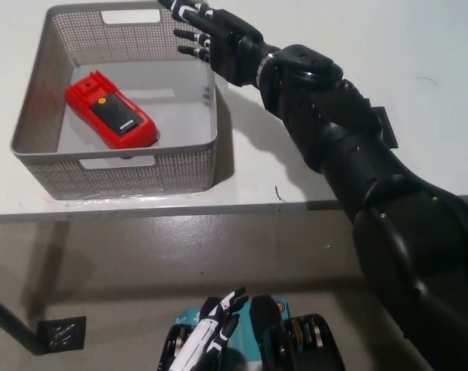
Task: Use the right hand to pick up a multimeter on the right side and put it into a container on the left side
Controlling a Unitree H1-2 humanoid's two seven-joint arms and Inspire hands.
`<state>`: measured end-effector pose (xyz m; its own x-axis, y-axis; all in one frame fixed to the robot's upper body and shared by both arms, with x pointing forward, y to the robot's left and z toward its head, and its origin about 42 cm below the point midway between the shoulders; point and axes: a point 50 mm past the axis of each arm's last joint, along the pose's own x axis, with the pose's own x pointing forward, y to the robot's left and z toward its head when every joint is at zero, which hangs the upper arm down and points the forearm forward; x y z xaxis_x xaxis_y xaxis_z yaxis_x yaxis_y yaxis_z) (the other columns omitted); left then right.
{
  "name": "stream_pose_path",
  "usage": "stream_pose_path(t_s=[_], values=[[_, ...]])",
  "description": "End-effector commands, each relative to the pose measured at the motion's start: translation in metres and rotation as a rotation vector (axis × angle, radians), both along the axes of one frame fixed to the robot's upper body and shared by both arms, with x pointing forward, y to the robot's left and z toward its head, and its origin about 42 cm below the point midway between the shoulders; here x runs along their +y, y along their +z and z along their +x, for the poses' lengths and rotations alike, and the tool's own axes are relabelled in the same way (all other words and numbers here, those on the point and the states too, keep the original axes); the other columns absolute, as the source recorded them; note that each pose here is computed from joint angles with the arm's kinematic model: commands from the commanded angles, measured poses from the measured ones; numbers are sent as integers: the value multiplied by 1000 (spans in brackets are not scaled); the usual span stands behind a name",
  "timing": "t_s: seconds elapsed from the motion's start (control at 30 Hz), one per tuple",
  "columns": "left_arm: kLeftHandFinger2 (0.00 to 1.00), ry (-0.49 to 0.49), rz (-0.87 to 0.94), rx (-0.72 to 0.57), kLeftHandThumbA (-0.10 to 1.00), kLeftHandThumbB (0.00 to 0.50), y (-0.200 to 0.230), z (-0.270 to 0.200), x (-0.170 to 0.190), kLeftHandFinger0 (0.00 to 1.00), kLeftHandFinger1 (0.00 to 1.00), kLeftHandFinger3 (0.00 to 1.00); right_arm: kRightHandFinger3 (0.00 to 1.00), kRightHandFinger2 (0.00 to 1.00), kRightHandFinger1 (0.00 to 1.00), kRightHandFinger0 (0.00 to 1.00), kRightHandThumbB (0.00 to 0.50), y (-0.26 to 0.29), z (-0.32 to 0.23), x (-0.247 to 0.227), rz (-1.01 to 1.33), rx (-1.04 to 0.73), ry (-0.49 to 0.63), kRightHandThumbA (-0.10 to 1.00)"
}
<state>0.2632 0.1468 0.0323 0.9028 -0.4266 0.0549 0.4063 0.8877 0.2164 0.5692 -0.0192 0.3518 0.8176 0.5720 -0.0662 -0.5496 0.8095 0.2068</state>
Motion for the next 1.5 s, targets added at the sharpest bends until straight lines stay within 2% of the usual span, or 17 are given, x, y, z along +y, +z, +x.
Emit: stream_pose_path(t_s=[0.0,0.07,0.13,0.17,0.23,0.27,0.37,0.5,0.63,0.73,0.8,0.9,1.0,1.07,1.17,1.43,1.47], values=[[1000,-14,-12,-50,1000,329,8,4,-6,1000,1000,1000,1000,1000,1000,1000,498,48,5,-16,29,-191,38,896],[1000,-11,-7,-53,1000,335,9,5,-5,1000,1000,1000,1000,1000,1000,1000,498,57,5,-37,70,-241,37,910],[1000,-12,0,-56,1000,326,8,3,-4,1000,1000,1000,1000,1000,1000,1000,419,61,-1,-58,153,-282,39,916],[1000,-7,2,-58,1000,330,8,3,-3,1000,1000,1000,1000,1000,1000,1000,378,67,-10,-71,229,-310,49,863],[1000,2,-3,-53,1000,328,8,2,-1,1000,1000,1000,1000,1000,1000,1000,414,73,-25,-88,258,-370,56,858],[1000,9,-13,-39,1000,338,8,2,0,1000,1000,1000,1000,1000,1000,1000,464,76,-38,-99,279,-400,61,837],[1000,21,-37,-43,1000,320,7,1,4,1000,1000,1000,1000,1000,1000,1000,440,81,-93,-136,315,-566,65,983],[1000,33,-46,-42,1000,328,4,-2,7,1000,1000,1000,1000,1000,1000,1000,405,73,-161,-169,314,-756,9,1000],[1000,44,-21,-29,1000,325,-1,-6,10,1000,1000,1000,1000,1000,1000,1000,445,45,-230,-184,198,-917,-117,1000],[1000,49,-35,-26,1000,303,-1,-3,10,1000,1000,1000,1000,1000,1000,1000,439,25,-267,-188,136,-1004,-169,1000],[1000,71,-53,-29,1000,330,1,0,8,1000,1000,1000,1000,1000,1000,1000,457,3,-298,-191,80,-1063,-219,1000],[1000,75,-57,-39,1000,291,3,0,8,1000,1000,1000,1000,1000,1000,1000,463,-17,-322,-186,7,-1080,-267,1000],[1000,76,-62,-32,1000,280,1,-5,7,1000,1000,1000,1000,1000,1000,1000,428,-41,-341,-178,11,-1048,-258,1000],[1000,85,-64,-20,1000,296,-3,-11,4,1000,1000,1000,1000,1000,1000,1000,451,-64,-355,-168,30,-993,-262,1000],[1000,99,-81,-1,1000,296,-6,-21,4,1000,1000,1000,1000,1000,1000,1000,382,-95,-371,-151,-10,-916,-177,1000],[1000,126,-107,-21,1000,339,0,-11,3,1000,1000,1000,1000,1000,1000,1000,421,-145,-373,-136,-87,-797,-142,1000],[1000,126,-101,-31,1000,344,2,-8,4,1000,1000,1000,1000,1000,1000,1000,406,-157,-371,-136,-122,-772,-151,1000]])
